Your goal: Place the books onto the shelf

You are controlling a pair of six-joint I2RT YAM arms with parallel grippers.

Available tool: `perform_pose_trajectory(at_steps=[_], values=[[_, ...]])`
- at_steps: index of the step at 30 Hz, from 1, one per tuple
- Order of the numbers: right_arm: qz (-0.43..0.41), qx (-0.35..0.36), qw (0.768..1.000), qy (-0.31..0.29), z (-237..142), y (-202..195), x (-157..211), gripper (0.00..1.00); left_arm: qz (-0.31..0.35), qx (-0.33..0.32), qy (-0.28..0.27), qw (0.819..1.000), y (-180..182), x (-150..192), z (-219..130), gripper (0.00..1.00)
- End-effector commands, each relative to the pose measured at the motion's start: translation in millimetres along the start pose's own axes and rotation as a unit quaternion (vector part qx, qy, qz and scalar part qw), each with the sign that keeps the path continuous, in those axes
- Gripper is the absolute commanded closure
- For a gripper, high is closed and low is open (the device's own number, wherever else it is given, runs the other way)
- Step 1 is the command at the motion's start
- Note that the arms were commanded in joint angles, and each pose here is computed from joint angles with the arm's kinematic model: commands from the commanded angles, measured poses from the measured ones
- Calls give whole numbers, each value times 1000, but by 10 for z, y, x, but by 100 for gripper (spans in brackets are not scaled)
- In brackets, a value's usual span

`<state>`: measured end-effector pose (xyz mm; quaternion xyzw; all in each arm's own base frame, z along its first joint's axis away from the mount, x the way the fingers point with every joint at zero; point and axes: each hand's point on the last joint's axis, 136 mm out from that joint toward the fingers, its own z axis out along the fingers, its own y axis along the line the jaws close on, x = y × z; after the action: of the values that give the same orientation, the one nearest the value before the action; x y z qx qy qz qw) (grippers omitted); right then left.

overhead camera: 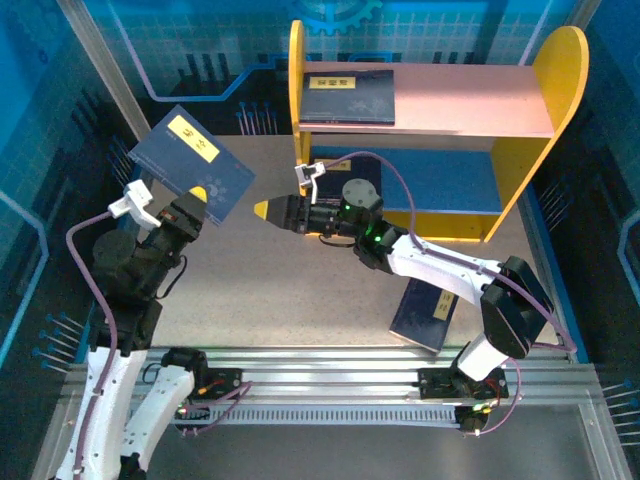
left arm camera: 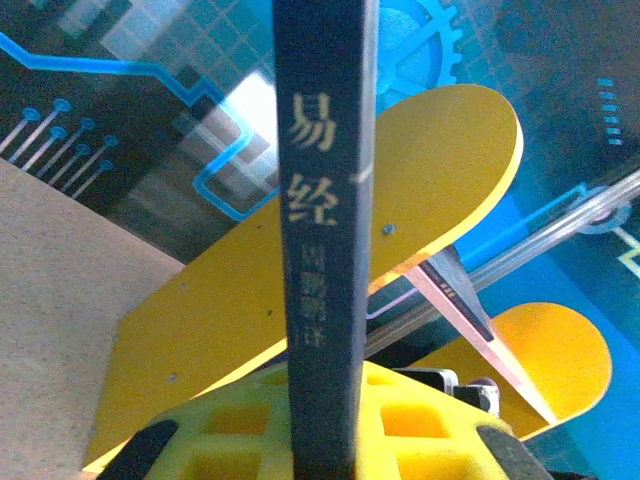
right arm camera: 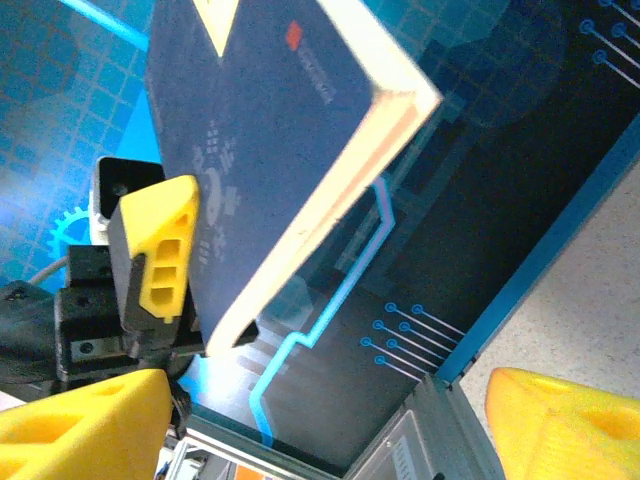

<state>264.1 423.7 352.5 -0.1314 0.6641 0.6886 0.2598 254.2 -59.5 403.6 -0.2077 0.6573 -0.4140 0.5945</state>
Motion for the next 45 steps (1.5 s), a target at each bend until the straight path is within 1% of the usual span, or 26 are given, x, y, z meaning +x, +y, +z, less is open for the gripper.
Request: perform_pose_trajectory(at_steps=[1, 7, 10, 12, 13, 15, 16, 17, 19, 20, 22, 23, 24, 25, 26, 27, 29, 32, 35, 39, 43, 45], values=[[-21, -44, 999, -18, 87, 324, -116, 17, -1, 73, -14, 997, -323, -70, -13, 100], [-27, -45, 999, -10, 236, 365, -129, 19, -2, 95, 4, 996, -336, 97, 76, 100], [-23, -51, 998, -9, 295, 372, -137, 24, 1, 102, 11, 995, -347, 176, 117, 100], [-22, -52, 998, -11, 307, 374, -156, 33, 6, 103, 17, 995, -356, 220, 142, 100], [-22, -51, 998, -12, 307, 375, -164, 40, 9, 102, 18, 995, -353, 235, 152, 100], [-19, -37, 999, -11, 305, 343, -185, 67, 15, 99, 21, 995, -343, 264, 170, 100], [-20, -29, 999, -11, 295, 327, -196, 74, 16, 97, 23, 995, -332, 274, 178, 100], [-23, -22, 999, -13, 283, 314, -202, 79, 16, 94, 24, 995, -317, 283, 187, 100], [-34, -11, 999, -20, 233, 309, -219, 86, 16, 86, 28, 996, -281, 304, 208, 100], [-43, -8, 999, -24, 201, 326, -226, 88, 16, 80, 31, 996, -251, 321, 220, 93], [-61, 2, 998, -24, 143, 354, -216, 89, 17, 66, 37, 997, -198, 346, 236, 78], [-72, 8, 997, -23, 101, 363, -211, 90, 20, 57, 40, 997, -163, 357, 237, 69], [-82, 17, 996, -21, 52, 370, -191, 90, 21, 42, 39, 998, -110, 354, 236, 53], [-90, 26, 995, -19, 3, 368, -170, 90, 24, 21, 36, 999, -38, 342, 233, 43], [-98, 37, 994, -17, -63, 361, -154, 90, 30, -8, 37, 999, 64, 342, 232, 38], [-107, 48, 993, -14, -137, 358, -140, 90, 39, -34, 41, 998, 143, 337, 233, 37], [-121, 70, 990, -2, -275, 345, -93, 90, 55, -62, 57, 995, 214, 346, 254, 36], [-143, 101, 984, 26, -502, 348, -34, 89, 69, -70, 98, 990, 200, 372, 333, 36], [-157, 118, 978, 68, -714, 366, 4, 88, 74, -68, 142, 985, 164, 367, 411, 37], [-177, 164, 965, 103, -1004, 314, 22, 88, 86, -39, 181, 979, 95, 362, 463, 35], [-172, 168, 963, 125, -1230, 299, 12, 87, 90, 2, 244, 966, 11, 472, 516, 35], [-161, 171, 962, 136, -1332, 264, 0, 87, 97, 36, 266, 958, -81, 538, 520, 35]])
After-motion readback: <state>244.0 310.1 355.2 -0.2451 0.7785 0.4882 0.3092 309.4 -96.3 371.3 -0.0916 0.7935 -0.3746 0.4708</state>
